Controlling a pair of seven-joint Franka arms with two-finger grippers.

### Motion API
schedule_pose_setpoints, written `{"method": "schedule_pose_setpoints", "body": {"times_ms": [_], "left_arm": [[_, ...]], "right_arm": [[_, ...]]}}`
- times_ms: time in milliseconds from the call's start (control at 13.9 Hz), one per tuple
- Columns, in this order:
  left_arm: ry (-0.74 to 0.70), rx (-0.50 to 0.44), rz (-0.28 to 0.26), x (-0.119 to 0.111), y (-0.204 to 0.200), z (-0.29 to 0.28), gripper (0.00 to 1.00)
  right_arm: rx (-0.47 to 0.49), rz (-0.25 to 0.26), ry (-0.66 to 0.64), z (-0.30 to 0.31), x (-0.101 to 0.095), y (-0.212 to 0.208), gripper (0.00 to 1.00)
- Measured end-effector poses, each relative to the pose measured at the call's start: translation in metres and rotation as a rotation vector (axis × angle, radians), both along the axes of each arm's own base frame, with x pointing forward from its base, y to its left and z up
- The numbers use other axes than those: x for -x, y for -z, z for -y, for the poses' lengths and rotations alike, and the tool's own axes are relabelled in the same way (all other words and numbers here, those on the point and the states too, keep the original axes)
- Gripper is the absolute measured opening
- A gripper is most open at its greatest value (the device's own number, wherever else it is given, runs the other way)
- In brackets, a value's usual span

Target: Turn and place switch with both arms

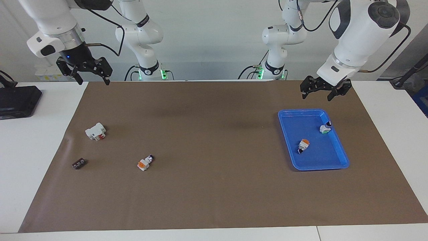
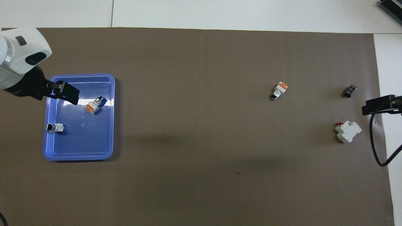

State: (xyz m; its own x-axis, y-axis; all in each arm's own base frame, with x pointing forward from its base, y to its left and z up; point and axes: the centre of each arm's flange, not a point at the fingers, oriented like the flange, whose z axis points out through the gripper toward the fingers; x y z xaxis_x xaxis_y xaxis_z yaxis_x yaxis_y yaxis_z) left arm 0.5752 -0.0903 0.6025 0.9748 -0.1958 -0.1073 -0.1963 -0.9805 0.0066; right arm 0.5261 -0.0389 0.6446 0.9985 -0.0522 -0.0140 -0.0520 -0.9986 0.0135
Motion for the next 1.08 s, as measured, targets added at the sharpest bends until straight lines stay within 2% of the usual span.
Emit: {"method": "schedule_pose_setpoints", "body": {"times_ms": [287,503,1077], "left_arm": [[0.01,0.005,0.028,-0.002,0.001,0.006,1.0],[0.012,0.012,0.074,-0.006,0.006,0.011,1.0],[-0.069,0.005,0.098,-0.003,0.01,0.002,1.0]], "right_arm": [[-0.001,0.0,0.004,0.004,0.0,0.0,1.0],[-0.001,-0.001,0.003,0.004,0.0,0.0,1.0],[-0.001,-0.002,-0.008,-0.002,0.0,0.001,1.0]]}}
